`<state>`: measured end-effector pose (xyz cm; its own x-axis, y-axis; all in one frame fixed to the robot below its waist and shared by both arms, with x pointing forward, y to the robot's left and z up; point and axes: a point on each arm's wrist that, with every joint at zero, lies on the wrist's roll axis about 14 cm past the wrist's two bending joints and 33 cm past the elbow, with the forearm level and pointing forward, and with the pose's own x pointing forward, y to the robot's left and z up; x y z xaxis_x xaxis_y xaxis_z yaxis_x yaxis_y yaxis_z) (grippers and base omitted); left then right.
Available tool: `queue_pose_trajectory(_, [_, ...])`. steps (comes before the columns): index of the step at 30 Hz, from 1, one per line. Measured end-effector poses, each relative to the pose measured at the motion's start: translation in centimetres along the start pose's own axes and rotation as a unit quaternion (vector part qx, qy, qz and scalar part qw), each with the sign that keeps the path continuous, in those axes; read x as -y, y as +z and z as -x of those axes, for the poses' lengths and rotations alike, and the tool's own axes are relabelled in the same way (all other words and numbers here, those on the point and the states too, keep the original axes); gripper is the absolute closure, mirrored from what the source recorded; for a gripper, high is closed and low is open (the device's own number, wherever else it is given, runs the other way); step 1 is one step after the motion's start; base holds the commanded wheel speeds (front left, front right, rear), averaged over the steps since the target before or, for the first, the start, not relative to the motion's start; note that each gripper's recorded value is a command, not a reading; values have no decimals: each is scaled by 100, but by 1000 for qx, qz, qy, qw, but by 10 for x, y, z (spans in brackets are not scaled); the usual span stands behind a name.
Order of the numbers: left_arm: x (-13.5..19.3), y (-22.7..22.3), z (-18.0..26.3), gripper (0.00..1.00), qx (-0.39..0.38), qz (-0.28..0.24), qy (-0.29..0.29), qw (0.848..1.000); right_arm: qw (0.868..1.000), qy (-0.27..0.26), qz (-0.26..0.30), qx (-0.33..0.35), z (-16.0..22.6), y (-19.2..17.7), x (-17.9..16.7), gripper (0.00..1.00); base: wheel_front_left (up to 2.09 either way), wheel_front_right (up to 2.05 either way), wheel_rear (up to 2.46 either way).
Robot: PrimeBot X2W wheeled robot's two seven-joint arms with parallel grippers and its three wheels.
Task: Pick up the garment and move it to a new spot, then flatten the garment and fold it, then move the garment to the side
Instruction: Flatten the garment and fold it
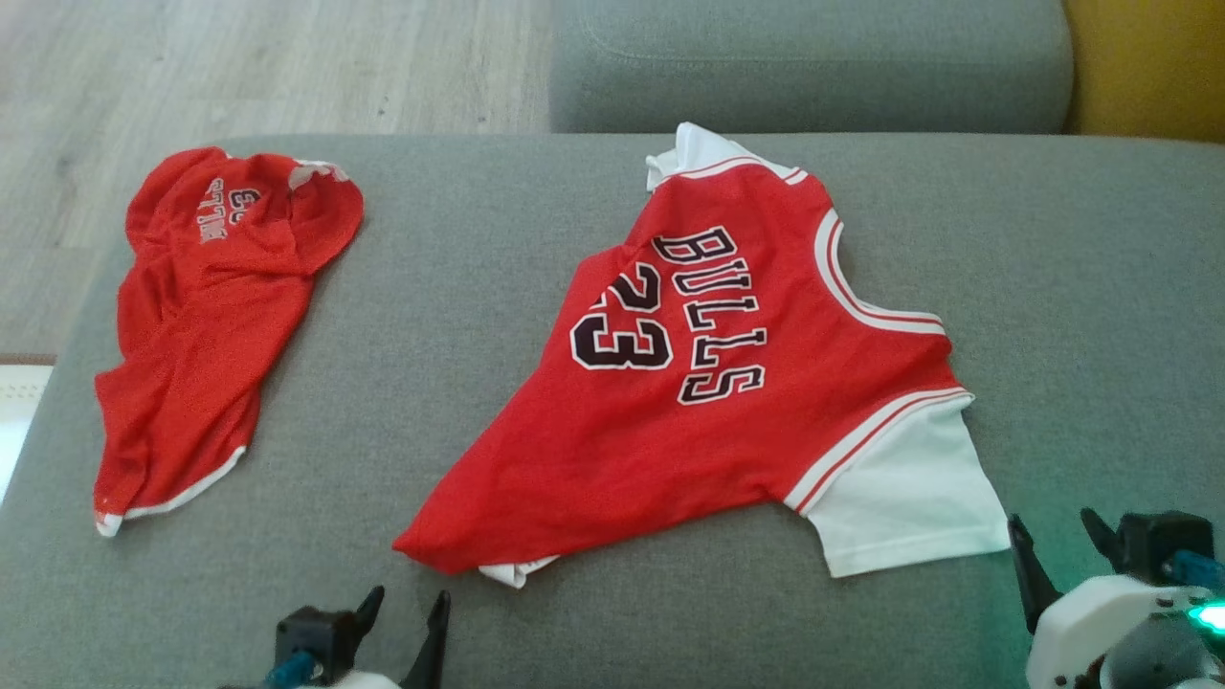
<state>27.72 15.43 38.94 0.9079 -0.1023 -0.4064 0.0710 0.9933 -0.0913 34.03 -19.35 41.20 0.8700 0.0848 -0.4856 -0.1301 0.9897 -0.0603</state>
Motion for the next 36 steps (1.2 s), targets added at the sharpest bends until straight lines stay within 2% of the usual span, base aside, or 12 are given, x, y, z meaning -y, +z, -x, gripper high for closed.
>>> queue_pose_trajectory(5, [8,-4,-11,0,-15,4,-20,1000,998,-4,-7,-61,-4,-21,5,0,0,0,0])
queue_pose_trajectory(10, [13,-1,-29,0,-13,2,-33,999,997,1,-12,-72,-21,-14,6,0,0,0,0])
queue_pose_trajectory(17, [17,-1,-43,0,-15,0,-44,999,991,23,-18,-132,-30,-42,-7,0,0,0,0])
queue_pose_trajectory(26, [30,1,-50,2,-15,2,-68,998,987,40,-17,-151,-49,-40,-14,0,0,0,0])
queue_pose_trajectory(27, [31,1,-51,16,-15,2,-69,997,987,45,-17,-155,-50,-40,-15,0,0,0,0])
queue_pose_trajectory(28, [31,1,-51,51,-15,2,-69,997,987,45,-17,-155,-50,-40,-15,0,0,0,0])
queue_pose_trajectory(29, [33,2,-51,60,-14,1,-72,997,985,50,-17,-162,-51,-41,-17,0,0,0,0])
queue_pose_trajectory(30, [35,2,-51,83,-14,2,-77,997,984,56,-19,-168,-52,-42,-20,9,0,0,0])
queue_pose_trajectory(31, [36,3,-52,100,-13,0,-80,997,983,62,-23,-173,-52,-42,-22,61,0,0,0])
queue_pose_trajectory(32, [39,4,-52,100,-11,-1,-85,996,981,70,-29,-178,-52,-41,-24,100,0,0,0])
queue_pose_trajectory(36, [44,11,-51,100,0,2,-94,996,977,99,-67,-177,-48,-35,-38,100,0,0,0])
